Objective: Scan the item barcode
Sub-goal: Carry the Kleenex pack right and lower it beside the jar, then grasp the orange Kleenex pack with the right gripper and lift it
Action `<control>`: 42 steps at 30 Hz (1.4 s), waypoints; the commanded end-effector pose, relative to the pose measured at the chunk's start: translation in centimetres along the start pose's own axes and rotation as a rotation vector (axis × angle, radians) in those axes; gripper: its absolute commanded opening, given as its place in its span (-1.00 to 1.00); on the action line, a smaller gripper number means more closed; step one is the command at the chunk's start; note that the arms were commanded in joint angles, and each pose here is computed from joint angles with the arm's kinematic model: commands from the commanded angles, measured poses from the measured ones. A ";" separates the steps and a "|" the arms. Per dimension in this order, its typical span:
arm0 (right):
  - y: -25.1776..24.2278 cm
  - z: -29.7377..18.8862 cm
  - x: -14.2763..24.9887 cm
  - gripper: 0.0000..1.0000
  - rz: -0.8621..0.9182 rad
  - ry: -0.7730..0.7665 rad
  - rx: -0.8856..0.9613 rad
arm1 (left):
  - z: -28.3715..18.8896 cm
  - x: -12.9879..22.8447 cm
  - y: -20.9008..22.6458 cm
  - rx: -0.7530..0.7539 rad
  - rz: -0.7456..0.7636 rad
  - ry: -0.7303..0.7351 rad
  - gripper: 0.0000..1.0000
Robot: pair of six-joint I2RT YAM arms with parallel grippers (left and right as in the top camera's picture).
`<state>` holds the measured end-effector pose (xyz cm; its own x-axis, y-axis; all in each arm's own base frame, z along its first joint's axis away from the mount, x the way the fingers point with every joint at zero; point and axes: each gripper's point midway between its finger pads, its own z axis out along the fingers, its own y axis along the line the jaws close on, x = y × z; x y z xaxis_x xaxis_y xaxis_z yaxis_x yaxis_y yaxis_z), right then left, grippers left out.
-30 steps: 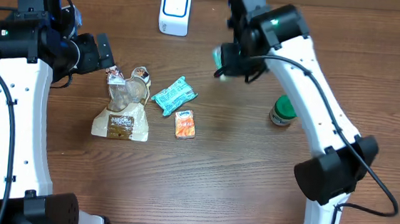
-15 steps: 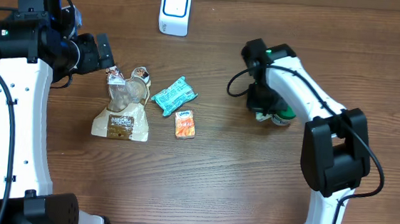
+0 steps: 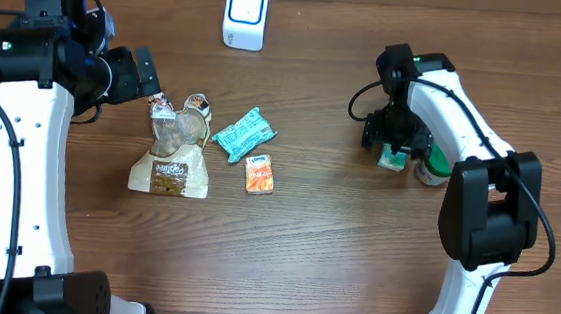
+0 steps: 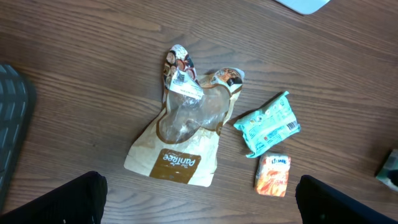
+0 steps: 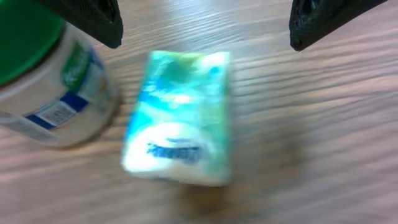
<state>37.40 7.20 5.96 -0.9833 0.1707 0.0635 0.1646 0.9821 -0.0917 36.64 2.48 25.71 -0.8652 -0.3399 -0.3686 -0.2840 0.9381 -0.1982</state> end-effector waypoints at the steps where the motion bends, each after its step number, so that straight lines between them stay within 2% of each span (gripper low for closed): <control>1: 4.8 -4.6 -0.6 0.62 -0.083 -0.028 -0.255 | -0.7 -0.2 -0.1 0.008 0.007 -0.021 0.99; 4: 8.3 -5.4 1.0 0.57 -0.124 0.027 -0.401 | -0.7 -0.2 -0.1 0.008 0.008 -0.021 0.99; 8: 12.0 -4.3 3.4 0.43 -0.202 0.067 -0.456 | -0.7 -0.2 -0.1 0.008 0.008 -0.021 0.99; 12: 17.1 -2.1 7.4 -0.08 -0.304 0.126 -0.558 | -0.7 -0.2 -0.1 0.008 0.008 -0.021 0.99; 15: 19.4 0.0 9.6 -0.17 -0.288 0.147 -0.554 | -0.7 -0.2 -0.1 0.008 0.008 -0.021 0.99; 19: 20.9 1.9 11.1 -0.19 -0.276 0.148 -0.556 | -0.7 -0.2 -0.1 0.008 0.008 -0.021 0.99; 22: 21.2 2.9 11.1 -0.33 -0.240 0.141 -0.567 | -0.7 -0.2 -0.1 0.008 0.008 -0.021 0.99; 28: 21.7 4.3 11.3 -0.41 -0.232 0.115 -0.576 | -0.7 -0.2 -0.1 0.008 0.007 -0.021 0.99; 30: 21.5 4.8 11.3 -0.56 -0.224 0.105 -0.561 | -0.7 -0.2 -0.1 0.008 0.008 -0.021 0.99; 31: 21.4 4.9 11.2 -0.78 -0.223 0.104 -0.557 | -0.7 -0.2 -0.1 0.008 0.008 -0.021 0.99; 32: 21.4 4.9 11.2 -0.92 -0.224 0.103 -0.556 | -0.7 -0.2 -0.1 0.008 0.008 -0.021 0.99; 34: 21.4 4.7 11.2 -0.92 -0.222 0.107 -0.564 | -0.7 -0.2 -0.1 0.008 0.008 -0.021 0.99; 38: 22.4 -1.7 12.1 -0.92 -0.326 0.185 -0.833 | -0.7 -0.2 -0.1 0.008 0.008 -0.021 0.99; 42: 21.3 -11.4 11.8 -0.92 -0.443 0.139 -1.193 | -0.7 -0.2 -0.1 0.008 0.008 -0.021 0.99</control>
<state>29.56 30.75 5.88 -0.9733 -0.1713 0.1529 -0.0104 0.6980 0.7161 36.63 2.48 25.70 -0.8654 -0.3399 -0.3683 -0.2841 0.9381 -0.1981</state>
